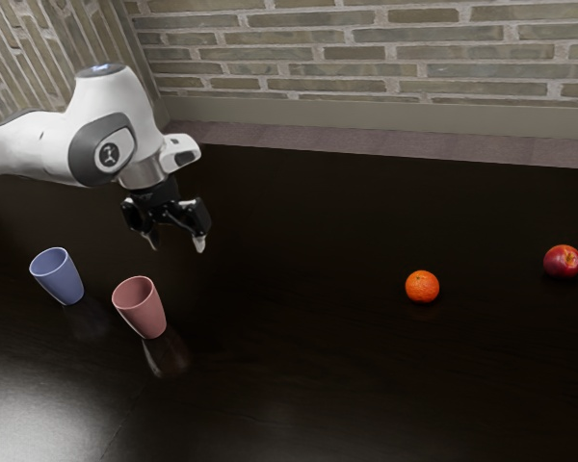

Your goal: Place the right cup onto the left cup

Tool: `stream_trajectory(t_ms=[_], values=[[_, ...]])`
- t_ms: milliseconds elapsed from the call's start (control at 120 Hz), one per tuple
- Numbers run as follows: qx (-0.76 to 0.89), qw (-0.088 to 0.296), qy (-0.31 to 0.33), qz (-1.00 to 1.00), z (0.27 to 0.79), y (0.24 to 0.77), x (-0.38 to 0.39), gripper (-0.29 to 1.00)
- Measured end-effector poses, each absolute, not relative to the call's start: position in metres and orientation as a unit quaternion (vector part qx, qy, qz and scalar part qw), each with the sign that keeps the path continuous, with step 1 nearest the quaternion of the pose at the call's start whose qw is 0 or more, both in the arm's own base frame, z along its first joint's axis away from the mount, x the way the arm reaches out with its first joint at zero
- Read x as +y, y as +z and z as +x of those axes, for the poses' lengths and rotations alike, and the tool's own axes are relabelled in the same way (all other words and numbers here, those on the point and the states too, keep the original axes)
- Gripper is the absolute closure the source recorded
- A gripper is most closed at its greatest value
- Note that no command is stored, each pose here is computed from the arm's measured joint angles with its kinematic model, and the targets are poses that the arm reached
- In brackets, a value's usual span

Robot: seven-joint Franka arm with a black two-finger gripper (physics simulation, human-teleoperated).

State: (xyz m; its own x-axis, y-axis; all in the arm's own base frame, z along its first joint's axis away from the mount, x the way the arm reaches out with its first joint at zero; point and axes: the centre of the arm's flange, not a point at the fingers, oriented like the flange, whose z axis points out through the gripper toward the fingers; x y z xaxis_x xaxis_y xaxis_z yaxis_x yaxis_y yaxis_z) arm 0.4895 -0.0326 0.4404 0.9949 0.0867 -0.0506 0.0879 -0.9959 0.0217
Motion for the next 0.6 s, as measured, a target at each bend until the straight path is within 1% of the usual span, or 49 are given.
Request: stream_trajectory(t_ms=[208, 350, 600], values=[[0.13, 0.018, -0.017, 0.991, 0.469, 0.416, -0.001, 0.02], [0.158, 0.022, -0.018, 0.987, 0.452, 0.41, 0.003, 0.02], [0.191, 0.011, -0.036, 0.981, 0.433, 0.394, 0.012, 0.02]])
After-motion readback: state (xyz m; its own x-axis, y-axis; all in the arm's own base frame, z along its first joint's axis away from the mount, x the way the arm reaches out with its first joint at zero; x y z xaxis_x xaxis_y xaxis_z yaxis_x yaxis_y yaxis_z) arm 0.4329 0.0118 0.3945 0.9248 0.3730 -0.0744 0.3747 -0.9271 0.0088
